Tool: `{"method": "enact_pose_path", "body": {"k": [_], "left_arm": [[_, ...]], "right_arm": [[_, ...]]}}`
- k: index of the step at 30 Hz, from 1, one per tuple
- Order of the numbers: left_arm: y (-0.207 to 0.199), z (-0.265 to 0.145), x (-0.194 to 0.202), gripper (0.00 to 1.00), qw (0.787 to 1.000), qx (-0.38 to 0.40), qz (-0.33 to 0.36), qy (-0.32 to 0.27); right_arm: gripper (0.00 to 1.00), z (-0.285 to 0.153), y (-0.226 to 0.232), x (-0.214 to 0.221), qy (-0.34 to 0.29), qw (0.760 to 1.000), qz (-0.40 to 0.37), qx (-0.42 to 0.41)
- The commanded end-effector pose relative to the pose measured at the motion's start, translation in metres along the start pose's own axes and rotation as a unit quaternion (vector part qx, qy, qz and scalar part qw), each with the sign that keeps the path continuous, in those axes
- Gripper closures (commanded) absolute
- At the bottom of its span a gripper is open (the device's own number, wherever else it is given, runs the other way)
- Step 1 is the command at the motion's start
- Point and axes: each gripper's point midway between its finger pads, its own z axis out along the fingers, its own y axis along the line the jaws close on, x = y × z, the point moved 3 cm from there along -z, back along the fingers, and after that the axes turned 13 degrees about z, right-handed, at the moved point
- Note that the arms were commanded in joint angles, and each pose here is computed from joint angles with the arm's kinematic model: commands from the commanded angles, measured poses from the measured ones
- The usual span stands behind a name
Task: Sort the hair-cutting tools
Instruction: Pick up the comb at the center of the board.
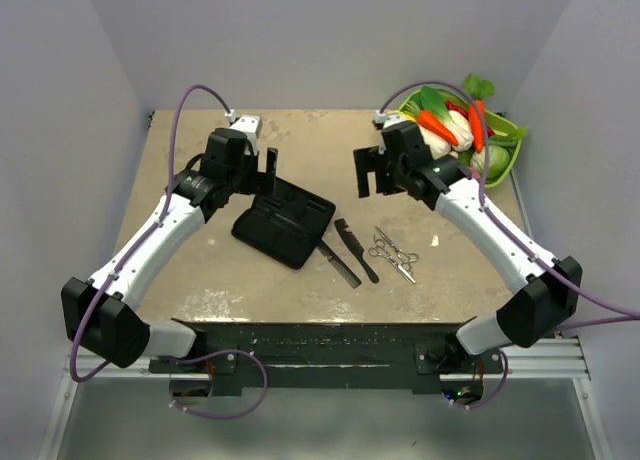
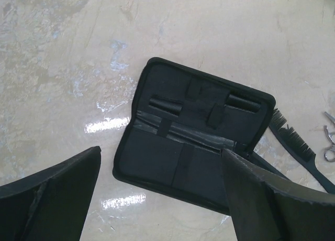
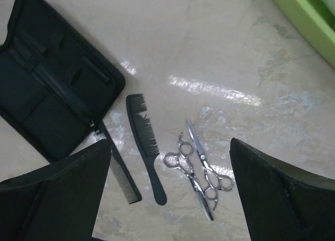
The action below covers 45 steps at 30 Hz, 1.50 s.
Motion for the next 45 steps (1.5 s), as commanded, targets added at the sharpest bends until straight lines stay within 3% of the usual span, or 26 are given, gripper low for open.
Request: {"method": "enact_pose_path", "body": {"k": [1,5,10,18,29,38,45], "left_arm": [[0.001,-0.004,-0.006,0.0,1.0,0.002,-0.011,-0.014],[0.0,-0.003,-0.006,0.0,1.0,0.003,-0.004,-0.013],[-0.009,-0.003,-0.005,0.0,0.999,0.032,-0.018,-0.012],[-0.017,-0.004,0.009,0.01,0.998,0.052,-0.04,-0.002],[-0.017,-0.007,0.014,0.01,0.998,0.052,-0.037,0.001],[-0.016,-0.009,0.015,0.01,0.998,0.049,-0.036,0.003],[-0.015,-0.009,0.017,0.01,0.998,0.048,-0.035,0.005]], "right_arm": [[0.02,0.001,0.028,0.035,0.058,0.997,-0.042,-0.039],[0.02,0.012,0.047,0.067,0.092,0.992,-0.028,-0.084],[0.02,0.034,0.053,0.126,0.158,0.984,-0.08,-0.031],[0.05,0.047,0.063,0.167,0.19,0.977,-0.084,-0.042],[0.26,0.072,0.057,0.214,0.229,0.965,-0.127,-0.025],[0.33,0.083,0.046,0.232,0.237,0.962,-0.139,-0.004],[0.45,0.084,0.036,0.247,0.246,0.958,-0.147,0.02]]}}
